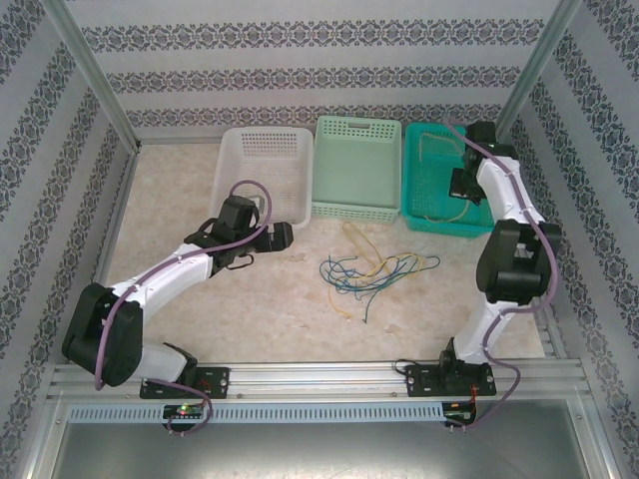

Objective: Untangle the cables

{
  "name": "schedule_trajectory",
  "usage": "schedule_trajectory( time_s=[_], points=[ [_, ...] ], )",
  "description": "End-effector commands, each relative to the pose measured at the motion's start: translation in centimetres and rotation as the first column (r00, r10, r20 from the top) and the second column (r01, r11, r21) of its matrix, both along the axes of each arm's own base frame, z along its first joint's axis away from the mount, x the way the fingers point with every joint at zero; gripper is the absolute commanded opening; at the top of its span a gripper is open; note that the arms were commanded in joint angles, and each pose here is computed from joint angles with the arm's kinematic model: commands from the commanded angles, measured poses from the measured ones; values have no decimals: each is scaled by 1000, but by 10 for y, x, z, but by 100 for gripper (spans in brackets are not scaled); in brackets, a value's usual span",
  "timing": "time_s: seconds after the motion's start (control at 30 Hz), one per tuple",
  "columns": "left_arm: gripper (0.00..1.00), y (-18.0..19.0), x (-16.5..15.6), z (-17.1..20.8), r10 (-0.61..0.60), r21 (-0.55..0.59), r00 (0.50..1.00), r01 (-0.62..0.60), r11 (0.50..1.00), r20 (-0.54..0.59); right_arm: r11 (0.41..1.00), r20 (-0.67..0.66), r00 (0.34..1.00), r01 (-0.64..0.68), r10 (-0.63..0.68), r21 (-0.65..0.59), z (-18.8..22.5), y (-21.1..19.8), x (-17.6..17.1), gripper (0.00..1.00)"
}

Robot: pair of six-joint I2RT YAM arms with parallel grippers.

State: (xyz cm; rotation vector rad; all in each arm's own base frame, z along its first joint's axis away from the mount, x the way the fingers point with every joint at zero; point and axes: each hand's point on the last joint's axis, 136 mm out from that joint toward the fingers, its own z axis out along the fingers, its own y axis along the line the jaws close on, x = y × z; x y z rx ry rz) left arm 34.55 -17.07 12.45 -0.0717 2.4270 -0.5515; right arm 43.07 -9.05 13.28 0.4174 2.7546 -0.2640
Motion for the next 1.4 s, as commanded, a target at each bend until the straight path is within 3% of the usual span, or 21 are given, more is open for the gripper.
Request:
schedule_trajectory(
  time_s=[0.0, 0.07, 0.2, 0.3, 0.37, 0.63, 0.83, 0.93, 1.0, 1.07, 1.17, 1.37],
  points=[
    [100, 1, 5, 7, 17, -27, 1000, -17, 1000, 12, 999, -124, 992, -8, 12, 38, -24, 3, -11, 0],
    [100, 2, 4, 7, 19, -24, 1000, -19, 1000, 13, 1000, -142, 990, 22, -19, 21, -32, -4, -10, 0],
    [100, 3, 2, 6, 22, -23, 1000, -21, 1000, 12, 996, -96, 993, 69, -63, 58, -27, -4, -4, 15],
    [100, 2, 2, 5, 21, -35, 1000, -20, 999, 9, 994, -17, 996, 84, -83, 66, -4, -3, 1, 59],
    [100, -1, 2, 6, 13, -46, 1000, -13, 999, 9, 994, 39, 997, 70, -73, 80, 16, 2, 4, 68],
    [100, -14, 4, 5, -48, -71, 999, 48, 996, 0, 991, 203, 978, -64, 40, 115, 81, 49, -11, 71],
    [100, -27, -1, 7, -130, -72, 992, 130, 989, 12, 933, 250, 933, -308, 259, 184, 70, 128, -56, 62],
    [100, -34, -3, 5, -172, -72, 985, 172, 982, 6, 922, 138, 976, -203, 166, 329, 34, 149, -95, 61],
    [100, -41, -5, 4, -203, -71, 979, 203, 977, 2, 891, 40, 995, -102, 94, 442, 12, 162, -121, 59],
    [100, -50, -6, 4, -235, -66, 972, 235, 970, 5, 849, 24, 999, -40, 32, 527, -2, 177, -137, 57],
    [100, -61, -7, 1, -267, -58, 964, 267, 962, -2, 787, 12, 999, 28, -45, 616, -15, 195, -149, 56],
    [100, -74, -6, 1, -305, -66, 952, 304, 950, -2, 737, -6, 992, 99, -128, 668, -27, 205, -142, 55]
  ],
)
